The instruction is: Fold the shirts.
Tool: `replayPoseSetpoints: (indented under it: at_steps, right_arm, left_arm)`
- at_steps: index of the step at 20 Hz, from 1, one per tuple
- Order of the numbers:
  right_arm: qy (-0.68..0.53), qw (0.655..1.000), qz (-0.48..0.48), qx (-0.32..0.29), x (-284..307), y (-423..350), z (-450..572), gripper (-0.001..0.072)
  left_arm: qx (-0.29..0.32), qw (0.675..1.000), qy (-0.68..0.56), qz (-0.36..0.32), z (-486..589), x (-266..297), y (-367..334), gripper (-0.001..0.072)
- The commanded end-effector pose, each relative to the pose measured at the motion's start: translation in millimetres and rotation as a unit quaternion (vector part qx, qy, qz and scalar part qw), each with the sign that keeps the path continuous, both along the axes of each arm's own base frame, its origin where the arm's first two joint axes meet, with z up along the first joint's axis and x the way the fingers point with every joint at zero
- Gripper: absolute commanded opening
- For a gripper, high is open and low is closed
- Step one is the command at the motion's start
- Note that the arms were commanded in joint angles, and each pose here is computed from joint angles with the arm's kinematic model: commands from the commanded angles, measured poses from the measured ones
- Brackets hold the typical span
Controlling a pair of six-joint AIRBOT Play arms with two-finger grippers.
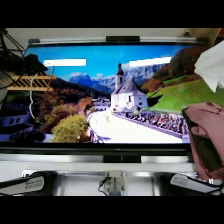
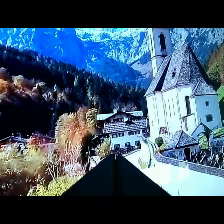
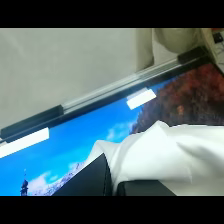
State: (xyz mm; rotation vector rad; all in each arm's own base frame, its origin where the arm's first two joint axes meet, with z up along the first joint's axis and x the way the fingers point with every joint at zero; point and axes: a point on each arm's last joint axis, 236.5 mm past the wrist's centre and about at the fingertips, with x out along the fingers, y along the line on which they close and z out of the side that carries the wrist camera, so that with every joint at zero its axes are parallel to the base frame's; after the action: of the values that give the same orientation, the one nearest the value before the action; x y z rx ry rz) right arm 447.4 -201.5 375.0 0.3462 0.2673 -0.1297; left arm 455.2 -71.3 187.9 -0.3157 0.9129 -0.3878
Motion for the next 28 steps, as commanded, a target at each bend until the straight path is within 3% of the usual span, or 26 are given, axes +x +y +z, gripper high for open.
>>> replayPoseSetpoints:
  at_steps: [1, 6, 11, 14, 21, 28]
  right_arm:
    - [0.01, 1.0, -0.007, -0.02, -2.8, -4.5, -2.2, 0.0043]
    - [0.171, 0.984, 0.002, -0.047, -36.2, -7.5, -69.5, 0.0043]
    - [0.366, 0.929, -0.004, -0.045, -98.3, -20.0, -147.4, 0.0043]
    - [0.382, 0.922, -0.049, -0.035, -121.0, -38.0, -145.9, 0.0043]
    - [0.482, 0.855, -0.179, 0.076, -220.0, -77.0, -194.6, 0.0043]
    - [0.562, 0.772, -0.236, 0.182, -326.2, -59.8, -284.0, 0.0063]
  left_arm:
    - [0.0, 1.0, 0.001, 0.0, -0.8, 0.4, 0.0, 0.0027]
    - [0.0, 1.0, 0.001, 0.0, -0.9, 0.3, -0.1, 0.0027]
    - [0.0, 1.0, 0.001, 0.0, -0.7, 0.3, -0.1, 0.0027]
    - [0.0, 1.0, 0.001, 0.0, -0.8, 0.2, -0.1, 0.0027]
    - [0.0, 1.0, 0.003, -0.002, -1.3, -0.7, -0.3, 0.0027]
    - [0.0, 1.0, 0.003, -0.001, -1.3, -0.7, -0.4, 0.0027]
